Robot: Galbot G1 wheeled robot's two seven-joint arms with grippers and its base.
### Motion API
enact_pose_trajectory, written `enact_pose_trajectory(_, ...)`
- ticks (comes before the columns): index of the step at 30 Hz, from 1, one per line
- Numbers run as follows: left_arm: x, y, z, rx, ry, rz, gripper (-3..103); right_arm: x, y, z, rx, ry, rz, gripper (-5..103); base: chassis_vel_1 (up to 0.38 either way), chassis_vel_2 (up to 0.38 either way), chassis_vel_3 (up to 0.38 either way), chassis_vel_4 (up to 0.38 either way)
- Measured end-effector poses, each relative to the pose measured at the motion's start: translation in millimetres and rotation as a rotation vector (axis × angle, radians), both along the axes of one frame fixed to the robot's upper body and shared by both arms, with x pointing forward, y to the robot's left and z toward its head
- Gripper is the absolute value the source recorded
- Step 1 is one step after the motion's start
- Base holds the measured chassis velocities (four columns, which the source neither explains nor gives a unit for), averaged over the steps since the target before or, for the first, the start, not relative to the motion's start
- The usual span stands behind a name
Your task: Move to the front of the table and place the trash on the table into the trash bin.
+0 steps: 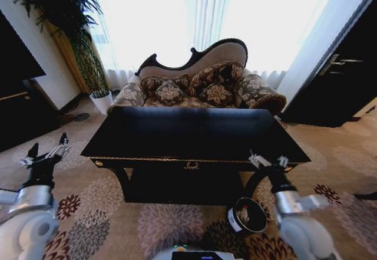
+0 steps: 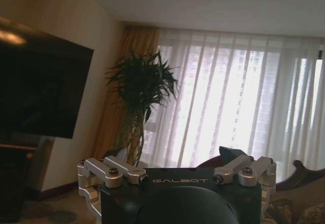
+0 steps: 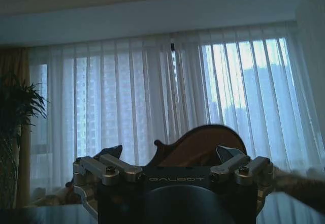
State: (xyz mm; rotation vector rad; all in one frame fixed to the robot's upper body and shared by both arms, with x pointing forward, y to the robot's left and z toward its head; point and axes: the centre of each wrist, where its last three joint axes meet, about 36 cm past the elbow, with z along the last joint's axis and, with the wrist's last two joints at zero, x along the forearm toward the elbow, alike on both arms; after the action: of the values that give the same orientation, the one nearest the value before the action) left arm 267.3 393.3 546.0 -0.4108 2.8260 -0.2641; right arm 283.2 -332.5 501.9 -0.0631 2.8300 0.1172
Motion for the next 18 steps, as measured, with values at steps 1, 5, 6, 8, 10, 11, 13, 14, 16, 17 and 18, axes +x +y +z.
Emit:
enact_pose_trajectory(1,-1,-1,4,0.009,-0.004,-0.009,100,3,-4,6,-0.025,-0.022,-0.002,100,0.000,0.000,0.000,0.000)
enact_pose_trajectory(5,-3,-4,8,0.018,-0.010,-0.020,100,8,-12,13,-0.083,-0.054,-0.007,100,0.000,0.000,0.000,0.000)
enact_pose_trajectory(6,-4,-6,9,0.019,-0.011,-0.021,100,11,-16,15,-0.111,-0.065,-0.012,100,0.000,0.000,0.000,0.000)
enact_pose_trajectory(8,-5,-8,9,0.017,-0.012,-0.024,100,13,-21,17,-0.141,-0.075,-0.013,100,0.000,0.000,0.000,0.000)
enact_pose_trajectory(10,-6,-11,9,0.014,-0.013,-0.026,100,17,-29,19,-0.195,-0.092,-0.006,100,0.000,0.000,0.000,0.000)
enact_pose_trajectory(11,-7,-11,9,0.013,-0.013,-0.026,100,17,-30,20,-0.204,-0.095,-0.002,100,0.000,0.000,0.000,0.000)
enact_pose_trajectory(13,-7,-12,9,0.013,-0.014,-0.026,100,17,-31,20,-0.208,-0.097,-0.001,100,0.000,0.000,0.000,0.000)
enact_pose_trajectory(14,-8,-12,9,0.012,-0.015,-0.026,100,18,-33,21,-0.219,-0.101,0.008,100,0.000,0.000,0.000,0.000)
enact_pose_trajectory(16,-8,-12,10,0.015,-0.015,-0.024,100,17,-34,23,-0.226,-0.103,0.020,100,0.000,0.000,0.000,0.000)
enact_pose_trajectory(17,-8,-11,11,0.020,-0.014,-0.024,100,18,-36,25,-0.244,-0.110,0.029,100,0.000,0.000,0.000,0.000)
enact_pose_trajectory(18,-8,-11,12,0.025,-0.013,-0.026,100,18,-37,25,-0.259,-0.113,0.033,100,0.000,0.000,0.000,0.000)
